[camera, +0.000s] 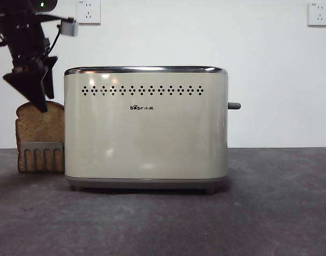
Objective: Pick up a slice of bread from the rack,put the bread on the toaster,press the button
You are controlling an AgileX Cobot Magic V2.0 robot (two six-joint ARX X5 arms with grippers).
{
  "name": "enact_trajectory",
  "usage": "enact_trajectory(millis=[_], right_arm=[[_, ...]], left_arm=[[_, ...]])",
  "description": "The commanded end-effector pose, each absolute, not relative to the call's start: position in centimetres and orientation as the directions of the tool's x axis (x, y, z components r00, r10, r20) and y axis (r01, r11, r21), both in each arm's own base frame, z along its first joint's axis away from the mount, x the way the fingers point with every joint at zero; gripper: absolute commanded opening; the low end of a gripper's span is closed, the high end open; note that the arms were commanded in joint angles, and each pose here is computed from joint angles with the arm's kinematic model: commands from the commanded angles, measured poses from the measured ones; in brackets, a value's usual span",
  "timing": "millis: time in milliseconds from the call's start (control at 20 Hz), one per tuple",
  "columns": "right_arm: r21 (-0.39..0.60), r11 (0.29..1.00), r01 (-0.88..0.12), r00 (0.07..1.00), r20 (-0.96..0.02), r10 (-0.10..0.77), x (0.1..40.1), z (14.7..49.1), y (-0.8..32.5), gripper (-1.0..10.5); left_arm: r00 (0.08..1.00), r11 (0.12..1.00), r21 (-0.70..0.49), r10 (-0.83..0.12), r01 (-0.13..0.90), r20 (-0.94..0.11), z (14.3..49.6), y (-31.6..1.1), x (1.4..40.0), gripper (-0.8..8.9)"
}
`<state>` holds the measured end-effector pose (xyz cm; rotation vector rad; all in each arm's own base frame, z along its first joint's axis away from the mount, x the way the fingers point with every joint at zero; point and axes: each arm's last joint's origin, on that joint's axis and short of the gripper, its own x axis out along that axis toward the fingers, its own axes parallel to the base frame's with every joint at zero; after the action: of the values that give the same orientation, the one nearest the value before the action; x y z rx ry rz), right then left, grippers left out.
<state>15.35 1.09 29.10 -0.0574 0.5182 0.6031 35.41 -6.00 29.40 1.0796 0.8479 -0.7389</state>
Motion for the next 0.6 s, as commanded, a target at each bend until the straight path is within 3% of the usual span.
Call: enact_trajectory(millis=[50,200,400,600], right_arm=[[0.097,0.821,-0.562,0.694,-0.485,0.532,15.43,29.08,1.11,-0.1],[0.104,0.821,-0.561,0.688,-0.493,0.533,15.64,28.92,1.10,-0.1],[0.115,0.821,-0.559,0.679,-0.505,0.533,15.98,28.66,1.09,-0.1],[0.121,0.821,-0.558,0.674,-0.511,0.533,16.14,28.53,1.09,-0.1]], left_arm=[[0.480,0.346,0.424,-0.090,0.837,-0.873,28.43,-5.38,36.26,5.21],[0.500,0.367,0.443,-0.070,0.818,-0.863,28.38,-5.17,36.58,5.28],[0.498,0.358,0.442,-0.078,0.823,-0.864,28.38,-5.18,36.57,2.77],[0.492,0.337,0.435,-0.104,0.835,-0.864,28.37,-4.95,36.59,1.60]])
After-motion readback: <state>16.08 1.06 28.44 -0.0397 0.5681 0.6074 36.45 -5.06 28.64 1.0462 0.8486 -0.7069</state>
